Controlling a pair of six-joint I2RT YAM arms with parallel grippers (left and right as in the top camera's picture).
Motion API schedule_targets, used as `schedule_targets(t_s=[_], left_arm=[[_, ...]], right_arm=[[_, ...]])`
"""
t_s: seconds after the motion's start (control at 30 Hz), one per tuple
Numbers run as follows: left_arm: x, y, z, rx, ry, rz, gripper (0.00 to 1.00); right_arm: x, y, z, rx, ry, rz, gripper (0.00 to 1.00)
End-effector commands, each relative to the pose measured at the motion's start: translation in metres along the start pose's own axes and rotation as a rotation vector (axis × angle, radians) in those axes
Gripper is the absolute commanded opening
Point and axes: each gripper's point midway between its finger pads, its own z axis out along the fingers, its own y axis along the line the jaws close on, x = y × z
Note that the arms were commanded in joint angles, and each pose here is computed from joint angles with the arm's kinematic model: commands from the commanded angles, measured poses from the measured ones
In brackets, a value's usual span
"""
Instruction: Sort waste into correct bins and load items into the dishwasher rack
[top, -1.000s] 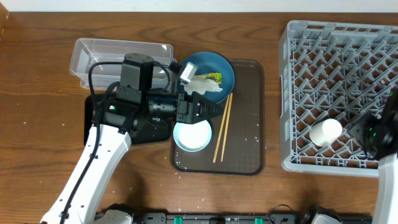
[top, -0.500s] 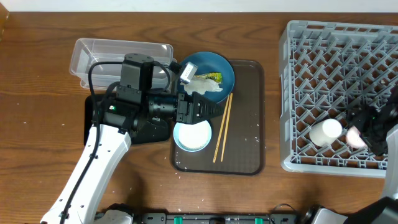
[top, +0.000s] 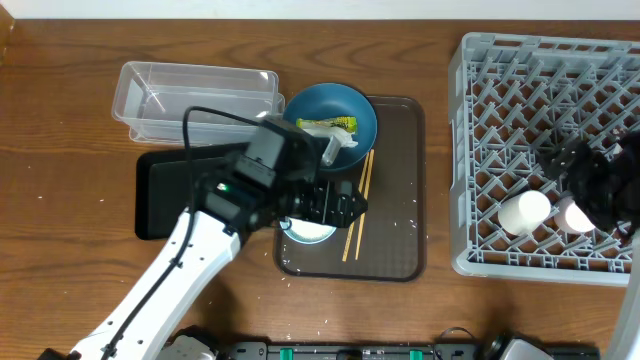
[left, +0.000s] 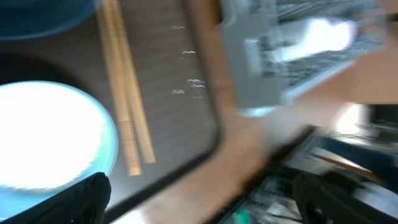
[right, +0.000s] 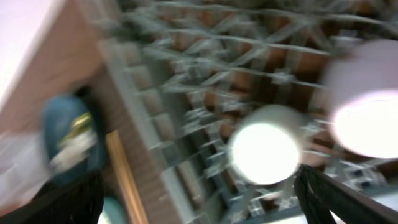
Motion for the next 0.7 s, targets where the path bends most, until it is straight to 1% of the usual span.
schedule_targets(t_s=[0.0, 0.03, 0.13, 0.17, 0.2, 0.3, 0.37, 0.43, 0.53, 0.67], left_arm=[[-0.015, 0.033, -0.008, -0.275, -0.107, 0.061, 1.00], [-0.014, 0.033, -0.007, -0.291, -0.110, 0.072, 0.98], [-0.010, 0.028, -0.004, -0.287, -0.098, 0.100, 0.98], [-0.008, 0.028, -0.003, -0.296, -0.090, 0.123, 0.96], [-0.007, 0.032, -0.003, -0.315, -0.084, 0.132, 0.88], [0.002, 0.057, -0.001, -0.451, -0.056, 0.123, 0.85], [0.009, 0.078, -0.002, -0.556, -0.037, 0.078, 0.84], [0.016, 0.091, -0.002, -0.615, -0.015, 0.051, 0.84], [0.015, 0.099, -0.007, -0.663, -0.032, 0.008, 0.84], [0.009, 0.102, -0.018, -0.682, -0.077, -0.024, 0.84]], right_arm=[[0.015, 0.054, -0.035, -0.211, -0.042, -0.195, 0.97], [0.021, 0.059, -0.042, -0.221, -0.053, -0.229, 0.98], [0.036, 0.073, -0.056, -0.245, -0.076, -0.290, 0.99], [0.041, 0.077, -0.060, -0.250, -0.080, -0.309, 0.98], [0.045, 0.079, -0.062, -0.250, -0.082, -0.324, 0.98], [0.052, 0.077, -0.062, -0.223, -0.070, -0.337, 0.98], [0.057, 0.074, -0.061, -0.213, -0.051, -0.330, 0.99], [0.064, 0.076, -0.059, -0.226, -0.016, -0.355, 0.97], [0.077, 0.088, -0.056, -0.287, 0.043, -0.417, 0.94], [0.099, 0.108, -0.050, -0.346, 0.120, -0.511, 0.88]])
